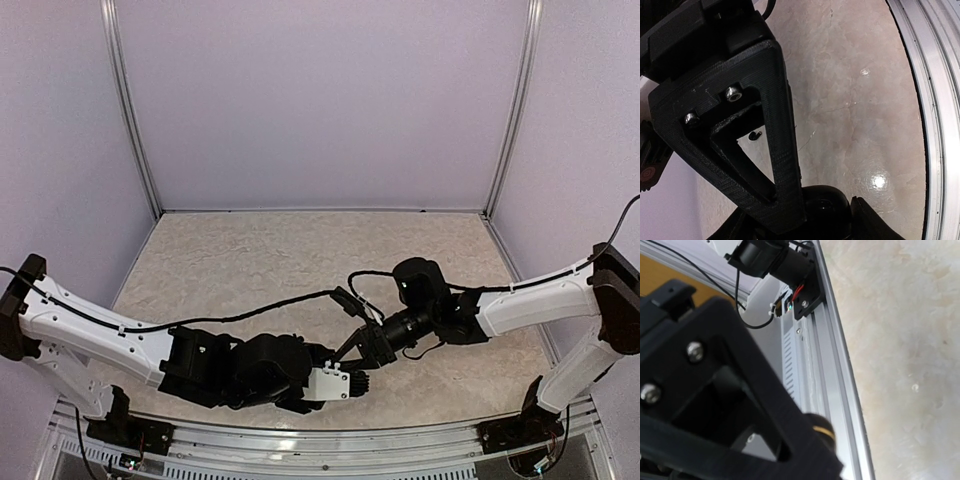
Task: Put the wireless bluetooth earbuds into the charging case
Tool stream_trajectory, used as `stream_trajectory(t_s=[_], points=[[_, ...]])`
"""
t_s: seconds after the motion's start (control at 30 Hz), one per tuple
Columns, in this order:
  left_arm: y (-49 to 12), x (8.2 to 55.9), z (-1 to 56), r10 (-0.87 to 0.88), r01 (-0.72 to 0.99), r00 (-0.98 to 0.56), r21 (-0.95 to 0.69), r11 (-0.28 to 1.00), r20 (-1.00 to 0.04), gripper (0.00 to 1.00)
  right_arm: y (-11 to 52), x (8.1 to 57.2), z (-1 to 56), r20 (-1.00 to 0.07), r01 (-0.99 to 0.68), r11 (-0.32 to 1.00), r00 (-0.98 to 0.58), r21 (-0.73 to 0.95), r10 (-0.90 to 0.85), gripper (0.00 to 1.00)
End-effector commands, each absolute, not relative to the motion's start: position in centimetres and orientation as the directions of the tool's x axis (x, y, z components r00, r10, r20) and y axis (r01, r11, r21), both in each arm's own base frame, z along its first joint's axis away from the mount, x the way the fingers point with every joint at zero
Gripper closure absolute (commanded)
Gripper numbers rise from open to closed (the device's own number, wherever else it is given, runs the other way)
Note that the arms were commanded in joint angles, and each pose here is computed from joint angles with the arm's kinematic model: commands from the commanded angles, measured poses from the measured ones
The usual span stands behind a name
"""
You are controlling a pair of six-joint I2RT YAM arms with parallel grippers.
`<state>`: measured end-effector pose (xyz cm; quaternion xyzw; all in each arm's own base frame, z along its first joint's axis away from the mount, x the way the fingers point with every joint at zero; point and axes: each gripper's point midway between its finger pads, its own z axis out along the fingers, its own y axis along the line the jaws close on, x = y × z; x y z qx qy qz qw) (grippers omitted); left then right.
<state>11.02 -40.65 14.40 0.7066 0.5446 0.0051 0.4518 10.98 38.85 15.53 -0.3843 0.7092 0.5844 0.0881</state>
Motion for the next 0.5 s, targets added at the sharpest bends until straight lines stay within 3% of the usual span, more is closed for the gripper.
stream_trajectory(t_s=[0.0,0.23,0.3,0.47], points=[[-41.1,12.6,17.3,0.751,0.725,0.349,0.669,0.162,-0.560,0.40,39.4,11.3,16.8,-0.617,-0.683,0.006,-0.663,0.730,-0.424,0.76],[-39.6,14.1,20.8,0.681,0.670,0.298,0.655,0.350,-0.669,0.24,38.3,14.0,19.2,-0.671,-0.714,0.028,-0.669,0.700,-0.320,0.81],[-38.8,14.8,22.4,0.644,0.635,0.271,0.636,0.439,-0.715,0.02,37.8,15.1,20.0,-0.689,-0.726,0.041,-0.667,0.686,-0.282,0.81],[-36.4,16.4,25.7,0.486,0.578,0.195,0.500,0.645,-0.852,0.01,36.0,18.0,22.3,-0.742,-0.758,0.090,-0.651,0.646,-0.163,0.84]])
